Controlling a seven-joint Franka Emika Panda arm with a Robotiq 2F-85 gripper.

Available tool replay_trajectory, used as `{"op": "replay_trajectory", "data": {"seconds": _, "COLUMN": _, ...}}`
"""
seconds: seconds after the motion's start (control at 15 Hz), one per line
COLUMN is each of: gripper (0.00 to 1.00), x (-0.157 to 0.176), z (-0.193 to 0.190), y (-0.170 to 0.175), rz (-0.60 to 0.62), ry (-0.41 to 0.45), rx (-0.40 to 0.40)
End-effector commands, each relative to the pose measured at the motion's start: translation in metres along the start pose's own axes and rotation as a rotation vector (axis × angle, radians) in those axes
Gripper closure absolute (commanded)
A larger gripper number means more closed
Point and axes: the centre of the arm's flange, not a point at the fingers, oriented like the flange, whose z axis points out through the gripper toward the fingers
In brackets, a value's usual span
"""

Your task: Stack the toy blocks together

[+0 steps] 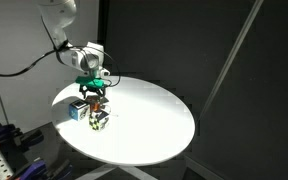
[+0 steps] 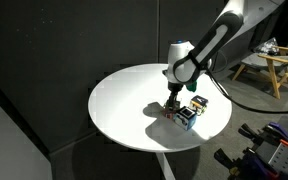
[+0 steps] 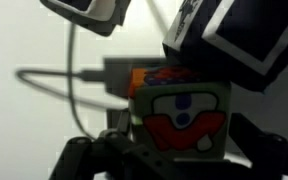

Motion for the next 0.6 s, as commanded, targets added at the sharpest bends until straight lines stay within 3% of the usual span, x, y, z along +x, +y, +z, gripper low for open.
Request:
{"op": "replay_trajectory", "data": {"seconds": 0.0, "gripper": 0.25, "x": 0.004, "z": 0.0, "y": 0.005, "rz": -0.021, "ry": 0.008, "rx": -0.012}}
{"op": "replay_trajectory", "data": {"seconds": 0.07, "gripper": 0.27, "x": 0.004, "z": -0.001, "y": 0.005, "rz": -0.017, "ry": 0.009, "rx": -0.013}}
{"op": "replay_trajectory", "data": {"seconds": 0.27, "gripper": 0.5, "x": 0.003, "z": -0.01, "y": 0.004, "rz": 0.009, "ry": 0.005, "rx": -0.02}}
{"op": "replay_trajectory", "data": {"seconds": 0.53, "gripper": 0.72, "x": -0.001, "z": -0.022, "y": 0.006, "rz": 0.059, "ry": 0.002, "rx": -0.035}}
